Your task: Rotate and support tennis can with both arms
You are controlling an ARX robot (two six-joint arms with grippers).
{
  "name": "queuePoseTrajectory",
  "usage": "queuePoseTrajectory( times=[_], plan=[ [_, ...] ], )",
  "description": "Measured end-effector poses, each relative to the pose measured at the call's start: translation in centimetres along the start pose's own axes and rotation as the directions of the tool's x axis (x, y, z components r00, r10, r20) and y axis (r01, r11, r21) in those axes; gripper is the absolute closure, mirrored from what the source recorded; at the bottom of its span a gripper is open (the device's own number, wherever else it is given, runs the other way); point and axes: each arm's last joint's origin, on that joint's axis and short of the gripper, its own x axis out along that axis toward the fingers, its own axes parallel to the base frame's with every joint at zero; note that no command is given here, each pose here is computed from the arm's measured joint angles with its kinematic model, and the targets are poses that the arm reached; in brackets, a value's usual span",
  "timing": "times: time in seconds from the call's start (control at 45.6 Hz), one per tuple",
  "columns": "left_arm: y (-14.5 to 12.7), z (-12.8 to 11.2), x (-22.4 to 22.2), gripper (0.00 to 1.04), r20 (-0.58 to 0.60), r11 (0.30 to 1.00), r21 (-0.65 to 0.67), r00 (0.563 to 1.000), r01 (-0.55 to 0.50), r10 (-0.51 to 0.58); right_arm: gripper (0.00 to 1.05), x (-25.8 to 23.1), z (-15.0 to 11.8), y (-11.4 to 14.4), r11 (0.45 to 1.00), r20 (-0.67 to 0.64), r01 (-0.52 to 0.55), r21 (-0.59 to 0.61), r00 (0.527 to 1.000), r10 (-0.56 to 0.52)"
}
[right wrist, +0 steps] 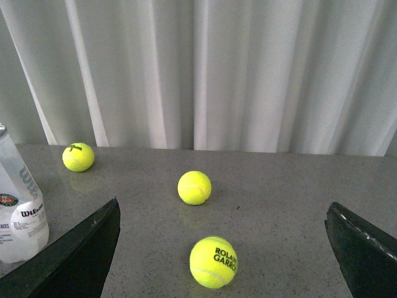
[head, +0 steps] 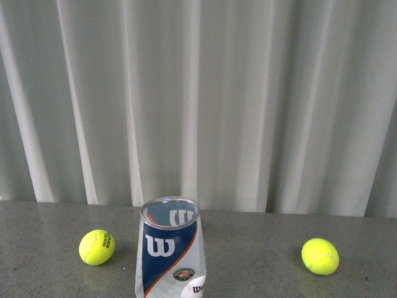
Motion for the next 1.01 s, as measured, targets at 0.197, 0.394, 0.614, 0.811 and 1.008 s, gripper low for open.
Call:
queuePoseTrajectory(
  times=[0.197,0.394,0.614,0.811,1.008],
  plan=[
    [0.0,0.3,-0.7,1.01,0.016,1.000,0.001,1.000,0.003,-0.004,0.07,0.0,0.0,0.0,1.000,0.000,0.000,0.000,1.000,0.000],
    [0.0,0.4,-1.4,1.01,0.019,1.000,0.001,1.000,0.004,-0.004,0.07,0.0,0.0,0.0,1.000,0.000,0.000,0.000,1.000,0.000],
    [0.0,0.4,-1.9,1.01,0.022,1.000,0.001,1.000,0.004,-0.004,0.07,0.0,0.0,0.0,1.000,0.000,0.000,0.000,1.000,0.000],
    [0.0,0.4,-2.4,1.01,0.023,1.000,0.001,1.000,0.004,-0.004,0.07,0.0,0.0,0.0,1.000,0.000,0.000,0.000,1.000,0.000],
    [0.0,0.4,-2.6,1.01,0.022,1.000,0.001,1.000,0.004,-0.004,0.07,0.0,0.0,0.0,1.000,0.000,0.000,0.000,1.000,0.000]
  ],
)
